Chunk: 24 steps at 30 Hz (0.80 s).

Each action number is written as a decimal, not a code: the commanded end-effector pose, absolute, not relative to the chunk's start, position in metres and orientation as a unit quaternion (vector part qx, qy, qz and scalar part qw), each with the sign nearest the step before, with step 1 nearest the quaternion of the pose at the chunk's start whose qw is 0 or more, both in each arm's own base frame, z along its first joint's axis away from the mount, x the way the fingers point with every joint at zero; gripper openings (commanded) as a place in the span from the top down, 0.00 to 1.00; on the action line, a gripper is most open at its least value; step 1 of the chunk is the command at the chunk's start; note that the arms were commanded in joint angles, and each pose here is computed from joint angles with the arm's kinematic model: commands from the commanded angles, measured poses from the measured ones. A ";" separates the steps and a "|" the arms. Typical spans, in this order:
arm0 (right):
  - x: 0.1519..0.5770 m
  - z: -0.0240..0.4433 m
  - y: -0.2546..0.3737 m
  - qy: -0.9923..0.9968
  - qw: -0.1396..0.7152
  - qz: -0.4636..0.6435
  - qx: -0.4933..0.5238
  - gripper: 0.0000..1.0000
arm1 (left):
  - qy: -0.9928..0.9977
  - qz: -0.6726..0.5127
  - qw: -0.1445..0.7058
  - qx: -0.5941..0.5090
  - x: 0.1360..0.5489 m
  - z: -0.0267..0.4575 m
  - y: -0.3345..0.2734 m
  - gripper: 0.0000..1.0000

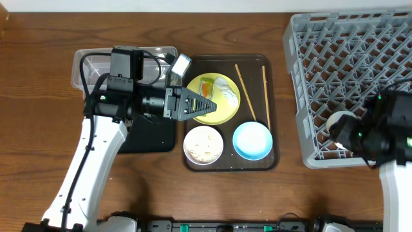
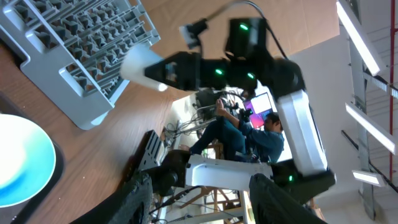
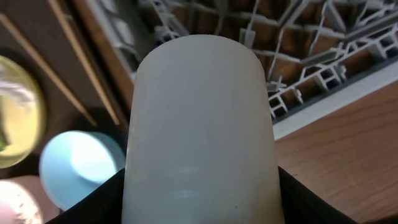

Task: Sort waste into correct bins and load items into the dishwasher rack
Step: 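Place the cup in the dish rack with the right gripper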

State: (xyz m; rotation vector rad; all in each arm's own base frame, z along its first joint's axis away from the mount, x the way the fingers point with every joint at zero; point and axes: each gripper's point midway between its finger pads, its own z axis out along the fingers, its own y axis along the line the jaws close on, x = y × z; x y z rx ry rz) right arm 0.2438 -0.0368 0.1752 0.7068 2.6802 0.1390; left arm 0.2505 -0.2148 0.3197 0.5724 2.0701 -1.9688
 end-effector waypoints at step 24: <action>0.303 0.197 0.012 0.934 0.193 0.230 0.196 0.01 | 0.788 -0.578 0.144 0.155 0.272 0.281 -0.214 0.46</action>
